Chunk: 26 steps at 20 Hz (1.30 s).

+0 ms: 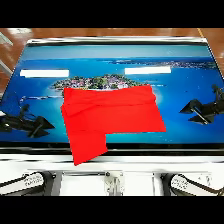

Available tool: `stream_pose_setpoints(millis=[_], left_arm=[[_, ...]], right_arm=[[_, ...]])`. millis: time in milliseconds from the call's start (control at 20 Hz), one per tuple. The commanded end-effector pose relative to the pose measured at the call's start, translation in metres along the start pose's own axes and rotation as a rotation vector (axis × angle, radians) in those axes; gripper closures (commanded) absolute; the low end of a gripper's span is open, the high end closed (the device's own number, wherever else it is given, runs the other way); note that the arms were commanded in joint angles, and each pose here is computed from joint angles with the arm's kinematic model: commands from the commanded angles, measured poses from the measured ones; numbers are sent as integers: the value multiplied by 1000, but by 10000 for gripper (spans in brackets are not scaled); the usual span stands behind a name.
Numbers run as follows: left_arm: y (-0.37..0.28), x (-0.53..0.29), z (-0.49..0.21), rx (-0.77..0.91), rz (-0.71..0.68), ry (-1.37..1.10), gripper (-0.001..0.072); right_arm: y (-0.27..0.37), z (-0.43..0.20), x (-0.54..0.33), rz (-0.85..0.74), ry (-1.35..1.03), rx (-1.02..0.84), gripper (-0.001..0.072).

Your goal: Fold the shirts.

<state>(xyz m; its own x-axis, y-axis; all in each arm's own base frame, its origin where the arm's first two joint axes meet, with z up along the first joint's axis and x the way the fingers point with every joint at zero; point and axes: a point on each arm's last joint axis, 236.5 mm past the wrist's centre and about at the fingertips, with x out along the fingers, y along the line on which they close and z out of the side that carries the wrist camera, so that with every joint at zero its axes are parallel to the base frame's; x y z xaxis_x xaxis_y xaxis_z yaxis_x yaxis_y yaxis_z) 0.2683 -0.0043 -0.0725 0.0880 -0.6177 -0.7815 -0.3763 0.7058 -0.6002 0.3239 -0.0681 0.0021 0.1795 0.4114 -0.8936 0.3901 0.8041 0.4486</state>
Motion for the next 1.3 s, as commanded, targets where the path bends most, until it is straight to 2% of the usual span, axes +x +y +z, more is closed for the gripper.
stream_pose_setpoints(millis=[0, 250, 350, 650, 700, 750, 800, 850, 1100, 1250], left_arm=[[-1, 39, -12, -13, -54, -28, 128], [-23, 67, 0, 56, -37, -61, 137], [-32, 71, 7, 55, -51, -91, 202], [-35, 100, -7, 52, -49, 1, 201], [-37, 102, -7, 49, -52, -2, 282], [-41, 103, -5, 45, -67, -9, 501], [-47, 102, -3, 60, -89, -18, 624], [-52, 101, -1, 71, -108, -26, 663], [-68, 88, 11, 111, -131, -59, 664], [-81, 72, 20, 128, -150, -87, 664]], right_arm=[[11, -8, 9, 104, 7, 45, 22], [8, -3, 10, 85, -14, 40, 22], [4, -5, 10, 71, -6, 35, 22], [0, -4, 10, 53, -12, 31, 22], [-1, -4, 10, 51, -12, 32, 22], [-2, -4, 11, 46, -10, 32, 22], [-3, -6, 13, 46, -3, 37, 22], [-6, -11, 19, 43, 11, 46, 22], [-22, -62, 83, 93, 127, 169, 22], [-18, -63, 112, 175, 135, 222, 22]])
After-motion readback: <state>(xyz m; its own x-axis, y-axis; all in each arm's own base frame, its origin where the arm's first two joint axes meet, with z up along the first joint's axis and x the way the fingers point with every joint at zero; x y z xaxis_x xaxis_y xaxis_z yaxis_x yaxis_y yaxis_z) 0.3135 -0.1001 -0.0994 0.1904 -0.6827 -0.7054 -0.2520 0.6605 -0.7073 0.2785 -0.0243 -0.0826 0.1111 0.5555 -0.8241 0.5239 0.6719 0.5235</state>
